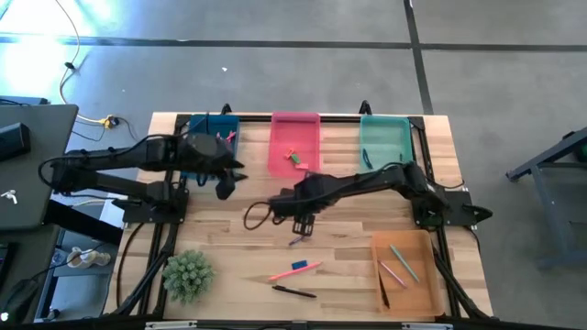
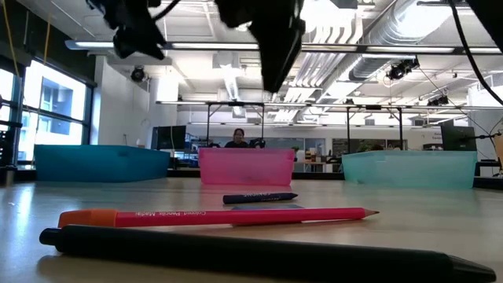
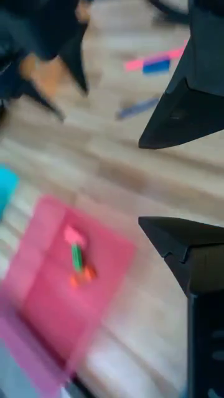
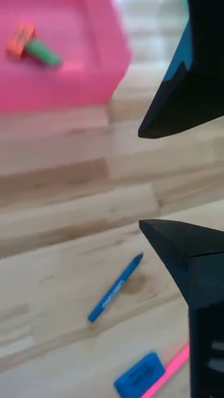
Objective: Sort crayons/erasers/pens/pencils in bins
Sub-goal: Put the pink pencil into the blue bin
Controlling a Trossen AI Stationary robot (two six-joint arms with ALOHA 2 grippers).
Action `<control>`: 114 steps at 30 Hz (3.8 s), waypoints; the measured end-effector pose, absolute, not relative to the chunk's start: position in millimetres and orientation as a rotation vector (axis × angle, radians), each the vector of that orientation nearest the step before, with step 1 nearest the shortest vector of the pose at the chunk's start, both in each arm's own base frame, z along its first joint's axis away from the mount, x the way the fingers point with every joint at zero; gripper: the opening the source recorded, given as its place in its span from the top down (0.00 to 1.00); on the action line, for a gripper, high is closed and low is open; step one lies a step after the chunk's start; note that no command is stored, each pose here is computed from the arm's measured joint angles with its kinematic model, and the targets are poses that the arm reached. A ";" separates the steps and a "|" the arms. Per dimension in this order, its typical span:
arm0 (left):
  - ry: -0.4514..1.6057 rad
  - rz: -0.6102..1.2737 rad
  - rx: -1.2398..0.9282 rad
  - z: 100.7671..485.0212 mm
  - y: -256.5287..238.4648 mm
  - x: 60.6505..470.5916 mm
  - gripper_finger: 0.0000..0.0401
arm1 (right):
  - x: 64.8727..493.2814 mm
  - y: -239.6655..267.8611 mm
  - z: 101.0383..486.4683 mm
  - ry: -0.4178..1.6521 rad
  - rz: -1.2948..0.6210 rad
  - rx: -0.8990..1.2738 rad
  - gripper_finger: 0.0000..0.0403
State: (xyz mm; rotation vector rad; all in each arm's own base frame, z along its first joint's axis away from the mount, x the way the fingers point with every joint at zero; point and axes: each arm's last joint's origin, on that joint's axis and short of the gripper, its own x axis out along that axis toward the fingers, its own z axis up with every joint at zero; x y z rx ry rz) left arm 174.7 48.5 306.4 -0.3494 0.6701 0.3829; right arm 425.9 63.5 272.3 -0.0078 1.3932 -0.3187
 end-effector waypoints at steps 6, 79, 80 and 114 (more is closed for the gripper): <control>0.583 0.271 -0.402 312.9 22.6 187.8 0.56 | 405.2 69.3 302.5 1.346 -0.375 -0.035 0.46; 1.189 0.451 -0.482 172.6 -187.0 354.5 0.63 | 279.8 46.1 297.0 1.165 -0.646 0.122 0.46; 1.192 0.459 -0.485 170.6 -187.3 354.7 0.63 | 279.8 46.1 297.0 1.164 -0.648 0.126 0.46; 1.251 0.351 -0.442 137.0 -189.7 369.9 0.54 | 280.3 46.3 296.9 1.163 -0.644 0.127 0.46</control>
